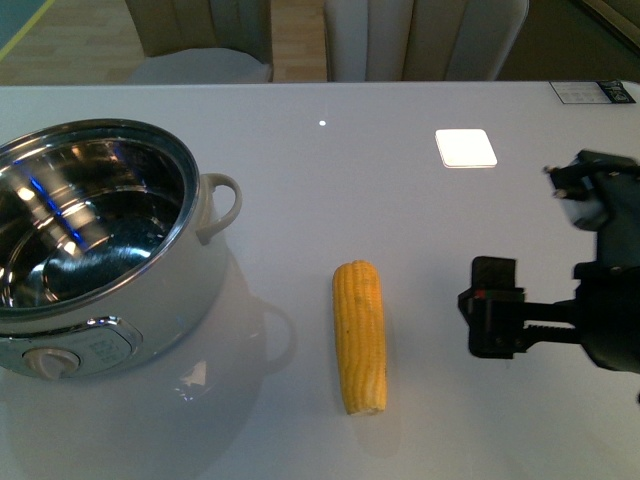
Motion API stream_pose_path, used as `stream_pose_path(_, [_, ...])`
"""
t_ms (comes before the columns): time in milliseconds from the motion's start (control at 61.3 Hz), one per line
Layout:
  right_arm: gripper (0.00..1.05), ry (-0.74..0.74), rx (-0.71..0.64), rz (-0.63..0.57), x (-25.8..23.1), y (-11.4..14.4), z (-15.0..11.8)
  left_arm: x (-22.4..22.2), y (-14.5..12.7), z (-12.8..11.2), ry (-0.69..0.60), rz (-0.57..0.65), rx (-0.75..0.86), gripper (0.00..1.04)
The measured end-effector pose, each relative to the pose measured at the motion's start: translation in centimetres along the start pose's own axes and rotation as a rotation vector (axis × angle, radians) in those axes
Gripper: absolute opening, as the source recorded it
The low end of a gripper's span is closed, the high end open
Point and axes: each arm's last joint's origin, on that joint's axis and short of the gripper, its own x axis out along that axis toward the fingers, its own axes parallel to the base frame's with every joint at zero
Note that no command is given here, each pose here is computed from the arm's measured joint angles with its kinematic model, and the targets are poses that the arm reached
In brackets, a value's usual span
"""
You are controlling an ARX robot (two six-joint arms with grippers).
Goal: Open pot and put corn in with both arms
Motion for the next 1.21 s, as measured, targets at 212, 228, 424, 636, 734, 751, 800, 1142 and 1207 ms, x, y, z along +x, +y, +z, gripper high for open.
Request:
stream_pose_path(212, [0.96, -0.003, -0.051, 0.052, 1.7, 2.7, 1.5, 0.0, 0.0, 0.0, 0.0, 0.0, 0.0, 0.98])
stream_pose_path(228, [0.96, -0.002, -0.056, 0.055, 1.9, 2.9, 1.7, 0.0, 0.0, 0.0, 0.0, 0.0, 0.0, 0.98])
stream_pose_path(424, [0.96, 0.035, -0.083, 0.063, 3.9, 4.5, 2.3, 0.0, 0.0, 0.0, 0.0, 0.0, 0.0, 0.98])
stream_pose_path(636, [0.96, 0.091, -0.109, 0.028, 6.9, 5.8, 3.3, 0.0, 0.0, 0.0, 0.0, 0.0, 0.0, 0.98])
stream_pose_path(734, [0.96, 0.114, -0.113, 0.014, 8.1, 6.2, 3.6, 0.0, 0.0, 0.0, 0.0, 0.0, 0.0, 0.98])
stream_pose_path(751, [0.96, 0.12, -0.114, 0.012, 8.4, 6.2, 3.7, 0.0, 0.0, 0.0, 0.0, 0.0, 0.0, 0.98])
stream_pose_path(800, [0.96, 0.139, -0.114, 0.001, 9.0, 6.3, 3.6, 0.0, 0.0, 0.0, 0.0, 0.0, 0.0, 0.98])
stream_pose_path(1142, [0.96, 0.226, -0.136, -0.049, 11.6, 6.7, 2.5, 0.0, 0.0, 0.0, 0.0, 0.0, 0.0, 0.98])
stream_pose_path(1207, [0.96, 0.255, -0.139, -0.067, 12.2, 6.5, 1.9, 0.0, 0.0, 0.0, 0.0, 0.0, 0.0, 0.98])
